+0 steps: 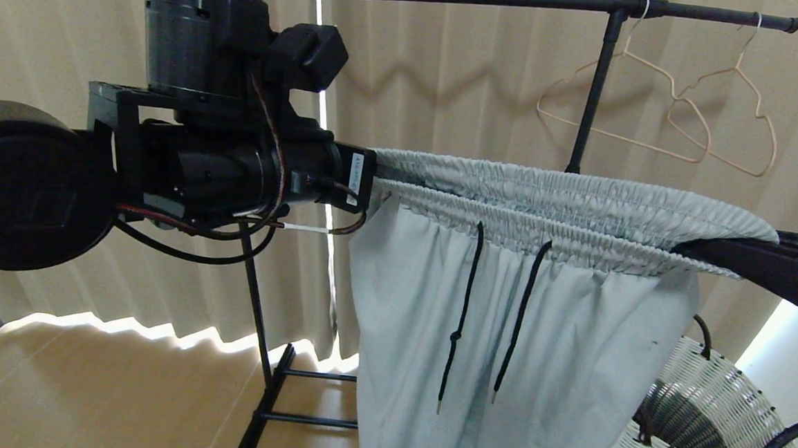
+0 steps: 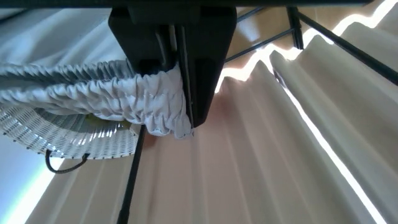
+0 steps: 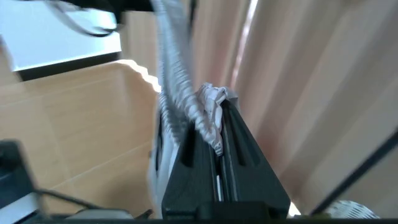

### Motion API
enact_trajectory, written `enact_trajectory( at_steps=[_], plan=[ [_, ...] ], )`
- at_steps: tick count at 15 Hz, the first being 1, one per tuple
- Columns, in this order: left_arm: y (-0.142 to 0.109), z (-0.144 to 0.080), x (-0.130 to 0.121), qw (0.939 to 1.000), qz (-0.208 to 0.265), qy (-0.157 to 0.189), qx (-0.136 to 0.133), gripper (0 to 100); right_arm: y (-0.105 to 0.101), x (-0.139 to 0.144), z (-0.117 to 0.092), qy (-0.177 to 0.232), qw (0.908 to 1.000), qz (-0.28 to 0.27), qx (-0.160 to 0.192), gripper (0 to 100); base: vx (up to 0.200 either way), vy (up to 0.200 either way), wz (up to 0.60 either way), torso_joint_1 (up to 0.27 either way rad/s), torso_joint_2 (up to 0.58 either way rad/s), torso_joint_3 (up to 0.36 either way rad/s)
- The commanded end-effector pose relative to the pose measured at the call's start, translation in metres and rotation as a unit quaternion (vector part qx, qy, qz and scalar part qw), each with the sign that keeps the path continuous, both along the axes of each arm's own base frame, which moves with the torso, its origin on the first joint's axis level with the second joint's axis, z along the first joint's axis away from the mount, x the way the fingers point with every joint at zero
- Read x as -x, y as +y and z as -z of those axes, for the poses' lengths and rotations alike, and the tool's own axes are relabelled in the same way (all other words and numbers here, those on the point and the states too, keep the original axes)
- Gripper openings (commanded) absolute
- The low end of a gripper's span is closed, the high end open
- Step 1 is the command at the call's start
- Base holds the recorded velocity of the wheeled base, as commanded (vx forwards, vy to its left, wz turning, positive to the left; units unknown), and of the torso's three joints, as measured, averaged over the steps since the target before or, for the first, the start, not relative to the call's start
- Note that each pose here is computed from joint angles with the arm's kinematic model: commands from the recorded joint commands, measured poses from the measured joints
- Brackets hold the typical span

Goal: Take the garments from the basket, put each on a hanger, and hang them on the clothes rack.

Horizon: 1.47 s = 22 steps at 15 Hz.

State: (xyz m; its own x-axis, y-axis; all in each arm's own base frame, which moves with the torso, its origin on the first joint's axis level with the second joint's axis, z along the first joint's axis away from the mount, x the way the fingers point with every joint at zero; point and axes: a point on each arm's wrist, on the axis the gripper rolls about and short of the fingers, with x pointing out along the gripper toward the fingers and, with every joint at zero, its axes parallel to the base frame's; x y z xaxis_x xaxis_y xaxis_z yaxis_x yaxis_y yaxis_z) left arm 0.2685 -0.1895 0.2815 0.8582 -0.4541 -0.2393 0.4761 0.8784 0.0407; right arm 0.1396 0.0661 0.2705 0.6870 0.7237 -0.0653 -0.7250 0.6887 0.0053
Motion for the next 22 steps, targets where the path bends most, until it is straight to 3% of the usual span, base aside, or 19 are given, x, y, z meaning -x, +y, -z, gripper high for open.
enact_trajectory(
  at_steps=[1,3,5,7,10,13,16,20,22],
  plan=[
    [-0.001,0.002,-0.002,1.0000,-0.001,0.003,0.000,0,-0.003,0.008,-0.001,-0.009,1.0000,0.000,-0.003,0,0.000,0.000,0.00,0.000,0.00,0.000],
    [0.003,0.001,0.004,1.0000,0.001,0.007,0.004,0,-0.002,-0.001,0.003,-0.001,0.9999,0.013,0.005,0,0.000,0.000,0.00,0.000,0.00,0.000],
    [0.014,-0.010,0.021,0.9998,0.012,0.005,0.014,0,-0.005,-0.019,0.003,0.006,0.9978,0.065,0.011,0,0.000,0.000,0.00,0.000,0.00,0.000],
    [0.032,-0.021,0.049,0.9979,0.054,0.029,0.023,0,0.001,-0.044,-0.002,-0.011,0.9956,0.093,0.005,0,0.000,0.000,0.00,0.000,0.00,0.000],
    [0.058,-0.033,0.097,0.9872,0.140,0.070,0.028,0,0.012,-0.075,-0.006,-0.044,0.9946,0.094,-0.010,0,0.000,0.000,0.00,0.000,0.00,0.000],
    [0.066,-0.034,0.120,0.9766,0.197,0.078,0.035,0,0.028,-0.100,-0.007,-0.050,0.9954,0.080,-0.015,0,0.000,0.000,0.00,0.000,0.00,0.000],
    [0.065,-0.033,0.121,0.9758,0.201,0.079,0.033,0,0.032,-0.111,-0.010,-0.052,0.9952,0.081,-0.019,0,0.000,0.000,0.00,0.000,0.00,0.000],
    [0.064,-0.033,0.119,0.9770,0.200,0.071,0.026,0,0.030,-0.106,-0.011,-0.050,0.9949,0.085,-0.018,0,0.000,0.000,0.00,0.000,0.00,0.000],
    [0.058,-0.034,0.096,0.9895,0.144,0.011,0.006,0,0.023,-0.092,-0.023,-0.068,0.9931,0.093,-0.025,0,0.000,0.000,0.00,0.000,0.00,0.000]
  ],
)
